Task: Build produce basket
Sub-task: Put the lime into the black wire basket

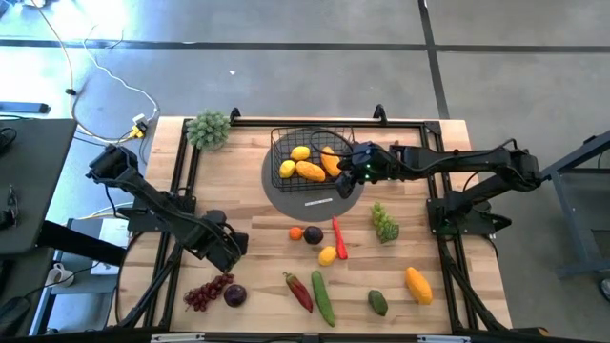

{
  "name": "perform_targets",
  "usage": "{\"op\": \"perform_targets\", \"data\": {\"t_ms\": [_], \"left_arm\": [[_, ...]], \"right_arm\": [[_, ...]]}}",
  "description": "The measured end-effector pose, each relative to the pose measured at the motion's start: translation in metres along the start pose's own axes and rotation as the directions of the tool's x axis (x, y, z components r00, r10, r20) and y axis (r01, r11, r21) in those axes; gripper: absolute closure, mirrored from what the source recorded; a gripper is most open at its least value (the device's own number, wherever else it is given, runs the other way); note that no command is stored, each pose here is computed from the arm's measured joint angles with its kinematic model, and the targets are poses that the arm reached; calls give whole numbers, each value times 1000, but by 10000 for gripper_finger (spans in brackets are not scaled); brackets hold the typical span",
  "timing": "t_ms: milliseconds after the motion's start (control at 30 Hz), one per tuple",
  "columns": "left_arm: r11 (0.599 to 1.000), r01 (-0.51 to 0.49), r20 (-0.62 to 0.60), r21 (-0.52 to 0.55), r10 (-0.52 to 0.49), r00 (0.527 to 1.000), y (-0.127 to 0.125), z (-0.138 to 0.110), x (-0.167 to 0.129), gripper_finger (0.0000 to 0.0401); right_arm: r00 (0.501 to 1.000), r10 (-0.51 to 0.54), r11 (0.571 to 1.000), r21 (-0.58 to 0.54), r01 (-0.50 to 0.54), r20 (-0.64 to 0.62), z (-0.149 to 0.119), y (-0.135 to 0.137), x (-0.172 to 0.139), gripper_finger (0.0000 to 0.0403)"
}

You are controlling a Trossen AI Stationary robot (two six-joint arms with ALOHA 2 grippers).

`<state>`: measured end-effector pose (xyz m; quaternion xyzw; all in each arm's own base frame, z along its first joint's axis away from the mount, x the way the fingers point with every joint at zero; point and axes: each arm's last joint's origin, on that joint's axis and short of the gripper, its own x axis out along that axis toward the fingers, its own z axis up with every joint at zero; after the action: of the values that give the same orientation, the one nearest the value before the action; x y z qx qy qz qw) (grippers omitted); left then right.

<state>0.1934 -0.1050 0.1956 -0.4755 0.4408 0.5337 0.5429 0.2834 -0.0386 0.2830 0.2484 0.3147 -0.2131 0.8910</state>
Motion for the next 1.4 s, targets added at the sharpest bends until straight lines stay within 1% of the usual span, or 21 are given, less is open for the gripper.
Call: {"op": "perform_targets", "data": {"t_ms": [133,467,667,767,867,1100,1200,1267,1400], "left_arm": [[1000,-11,2,-4,11,1000,-4,-3,6,151],[994,-107,-2,-20,107,994,-13,-11,29,151],[991,-130,9,-20,130,991,-17,-14,39,151],[988,-157,2,3,157,988,-19,-17,45,152],[985,-170,9,24,170,985,-20,-18,50,163],[984,-146,0,103,147,989,-20,-17,47,213],[983,-121,-10,135,123,992,-19,-16,41,224],[983,-93,-10,156,96,995,-19,-14,36,226],[985,5,25,175,-10,1000,-19,-4,21,228]], "right_arm": [[1000,0,1000,0,0,-1,0,0,0,151],[1000,4,1000,-1,-4,-12,-1,0,0,151],[1000,8,1000,-1,-8,-13,-1,0,0,151],[1000,8,1000,-1,-8,-13,-1,0,0,151],[1000,7,1000,-1,-7,-15,-1,0,0,151],[1000,8,1000,-1,-8,-15,-1,0,0,151],[1000,9,1000,-1,-9,-15,-1,0,0,151],[1000,9,1000,8,-9,-14,-1,0,0,151],[1000,19,999,29,-18,-24,-1,0,0,151]]}}
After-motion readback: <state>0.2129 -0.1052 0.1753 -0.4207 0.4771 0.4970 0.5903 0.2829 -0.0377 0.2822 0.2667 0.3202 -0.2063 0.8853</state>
